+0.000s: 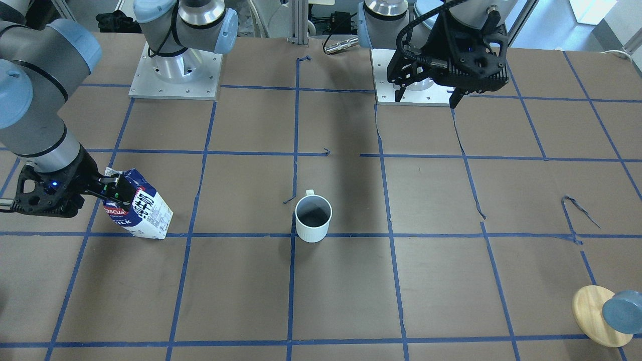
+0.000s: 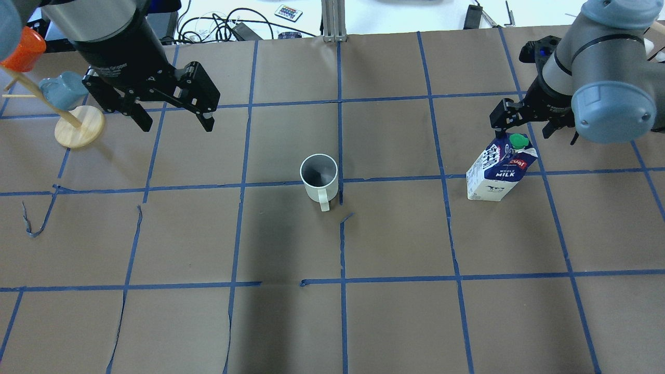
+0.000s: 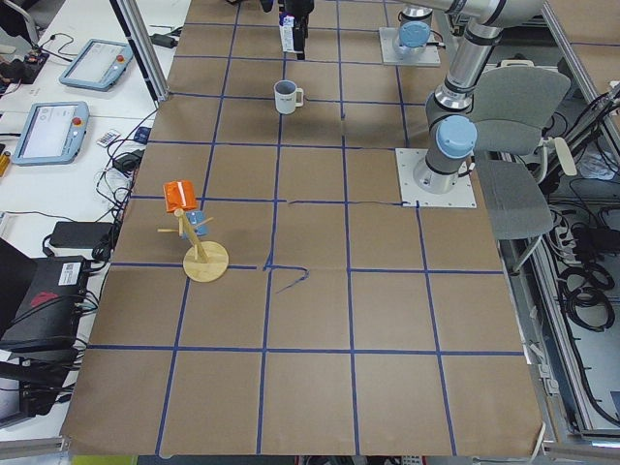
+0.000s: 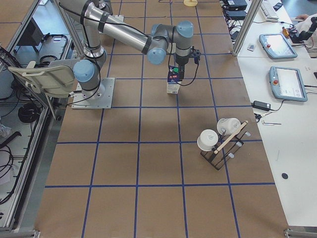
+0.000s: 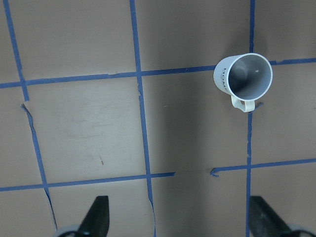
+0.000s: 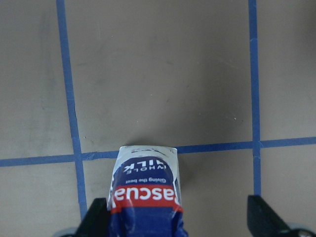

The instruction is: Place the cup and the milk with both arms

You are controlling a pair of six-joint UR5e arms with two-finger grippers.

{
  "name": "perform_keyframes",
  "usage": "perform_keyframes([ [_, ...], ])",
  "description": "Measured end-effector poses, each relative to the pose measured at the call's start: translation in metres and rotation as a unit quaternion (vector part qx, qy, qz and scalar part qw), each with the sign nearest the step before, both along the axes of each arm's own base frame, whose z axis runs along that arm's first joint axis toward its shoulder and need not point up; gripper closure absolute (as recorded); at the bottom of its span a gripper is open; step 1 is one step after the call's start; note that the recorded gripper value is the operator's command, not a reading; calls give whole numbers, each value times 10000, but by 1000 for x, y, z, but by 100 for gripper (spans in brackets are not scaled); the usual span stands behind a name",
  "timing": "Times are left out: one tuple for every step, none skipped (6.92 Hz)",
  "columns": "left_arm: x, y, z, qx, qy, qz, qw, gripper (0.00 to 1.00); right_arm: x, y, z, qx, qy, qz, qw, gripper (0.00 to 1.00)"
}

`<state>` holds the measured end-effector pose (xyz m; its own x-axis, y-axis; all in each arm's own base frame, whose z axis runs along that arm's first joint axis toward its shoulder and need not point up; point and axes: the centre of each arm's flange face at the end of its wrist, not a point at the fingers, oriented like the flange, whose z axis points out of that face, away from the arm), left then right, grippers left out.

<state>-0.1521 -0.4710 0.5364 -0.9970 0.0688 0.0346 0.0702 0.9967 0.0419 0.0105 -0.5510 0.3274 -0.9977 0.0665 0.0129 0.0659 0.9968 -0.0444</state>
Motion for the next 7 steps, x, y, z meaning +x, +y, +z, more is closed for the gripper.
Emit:
perform_keyframes([
  [1,2,-3,-182,-8,4,9998,0,10,2,-3,44,-13,-15,10000,0],
  [2,0,-7,-367,-13,3,9993,0,28,5,-5,85,-11,98,9999,0],
  [2,-1,-7,-469,-22,4,9989,0,40,9,-8,130,2,209,9997,22],
  [3,-1,-7,-511,-30,10,9987,0,44,13,-12,183,20,272,9995,42],
  [4,-1,-6,-522,-39,20,9986,0,44,16,-16,238,42,297,9993,63],
  [4,-1,-6,-521,-42,30,9986,0,43,18,-17,269,98,344,9990,69],
  [5,-1,-5,-520,-44,36,9986,0,42,19,-11,244,179,417,9987,73],
])
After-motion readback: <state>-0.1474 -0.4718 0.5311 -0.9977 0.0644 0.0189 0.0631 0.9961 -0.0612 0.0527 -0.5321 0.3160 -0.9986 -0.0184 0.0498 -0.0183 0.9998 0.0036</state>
